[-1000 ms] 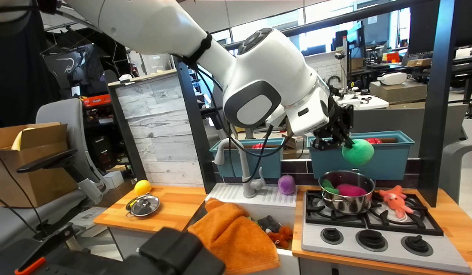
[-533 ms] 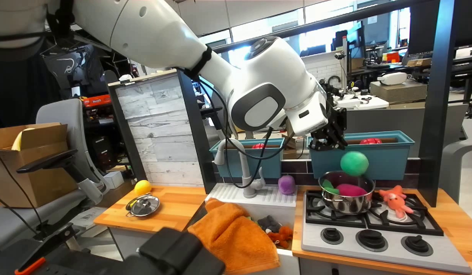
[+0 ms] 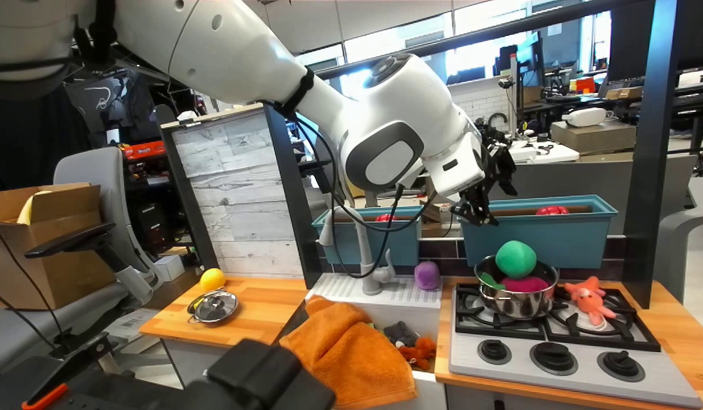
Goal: Remove the green plush toy from the sink and put it in the silver pot
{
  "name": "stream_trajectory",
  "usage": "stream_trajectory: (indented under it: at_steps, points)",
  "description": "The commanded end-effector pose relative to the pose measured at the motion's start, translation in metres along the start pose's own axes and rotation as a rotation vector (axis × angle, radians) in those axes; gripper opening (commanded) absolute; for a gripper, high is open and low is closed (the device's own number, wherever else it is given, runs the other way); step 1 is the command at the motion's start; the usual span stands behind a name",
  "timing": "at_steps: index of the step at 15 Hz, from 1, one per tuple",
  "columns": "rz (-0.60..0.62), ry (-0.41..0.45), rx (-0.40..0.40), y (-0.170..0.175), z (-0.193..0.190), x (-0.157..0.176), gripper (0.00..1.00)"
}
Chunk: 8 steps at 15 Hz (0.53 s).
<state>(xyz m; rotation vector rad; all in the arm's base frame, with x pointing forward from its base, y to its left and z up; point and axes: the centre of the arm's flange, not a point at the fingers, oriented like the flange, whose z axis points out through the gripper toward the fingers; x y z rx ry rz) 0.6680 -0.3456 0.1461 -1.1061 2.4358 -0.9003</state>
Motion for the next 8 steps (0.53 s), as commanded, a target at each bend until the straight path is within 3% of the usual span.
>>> stream_trajectory:
  at_steps: [1, 4, 5, 8]
  points:
    - [-0.009, -0.008, 0.005, -0.0109, 0.0101, -0.0038, 1.0]
    - [-0.006, -0.057, 0.027, -0.013, 0.0071, -0.0073, 1.0]
    - [-0.006, -0.015, 0.009, -0.0039, 0.0007, -0.0052, 1.0]
    - [0.0, -0.044, 0.016, -0.0086, 0.0042, -0.0086, 1.0]
